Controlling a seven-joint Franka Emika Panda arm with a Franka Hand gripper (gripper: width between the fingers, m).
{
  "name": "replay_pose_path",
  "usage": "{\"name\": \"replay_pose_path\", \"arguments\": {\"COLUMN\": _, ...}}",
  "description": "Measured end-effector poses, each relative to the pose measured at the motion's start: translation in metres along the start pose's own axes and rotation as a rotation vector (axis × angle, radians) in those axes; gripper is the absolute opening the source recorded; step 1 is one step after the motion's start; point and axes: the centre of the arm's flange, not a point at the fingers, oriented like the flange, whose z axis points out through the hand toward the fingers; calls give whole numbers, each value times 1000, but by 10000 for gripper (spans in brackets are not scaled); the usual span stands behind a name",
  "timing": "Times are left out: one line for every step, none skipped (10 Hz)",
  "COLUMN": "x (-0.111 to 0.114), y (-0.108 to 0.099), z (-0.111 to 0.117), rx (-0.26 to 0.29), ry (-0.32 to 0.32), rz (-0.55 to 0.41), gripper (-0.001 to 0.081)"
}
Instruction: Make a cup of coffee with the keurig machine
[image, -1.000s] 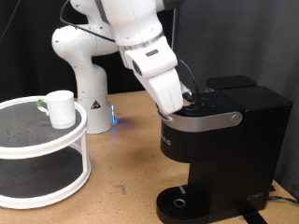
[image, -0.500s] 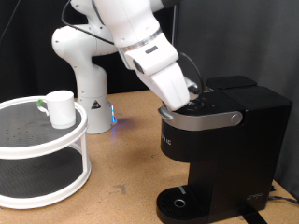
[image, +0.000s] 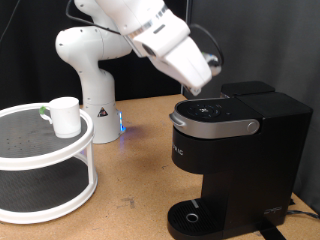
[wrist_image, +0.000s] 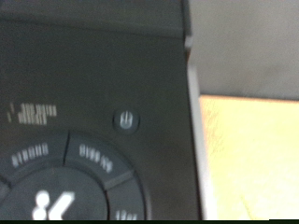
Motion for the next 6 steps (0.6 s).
{"name": "replay_pose_path", "arguments": {"x": 5, "y": -5, "z": -12, "rx": 26, "ry": 41, "rz": 1, "gripper": 1}}
{"name": "replay_pose_path", "arguments": {"x": 7, "y": -9, "z": -22, "rx": 51, "ry": 69, "rz": 3, "gripper": 1}}
{"name": "replay_pose_path", "arguments": {"x": 6, "y": -8, "z": -20, "rx": 45, "ry": 57, "rz": 2, "gripper": 1}}
{"name": "replay_pose_path", "arguments": {"x": 7, "y": -5, "z": -19, "rx": 3, "ry": 80, "rz": 7, "gripper": 1}}
{"name": "replay_pose_path", "arguments": {"x": 6, "y": -5, "z": -20, "rx": -43, "ry": 129, "rz": 12, "gripper": 1}}
{"name": "replay_pose_path", "arguments": {"x": 0, "y": -9, "z": -22, "rx": -53, "ry": 174, "rz": 26, "gripper": 1}}
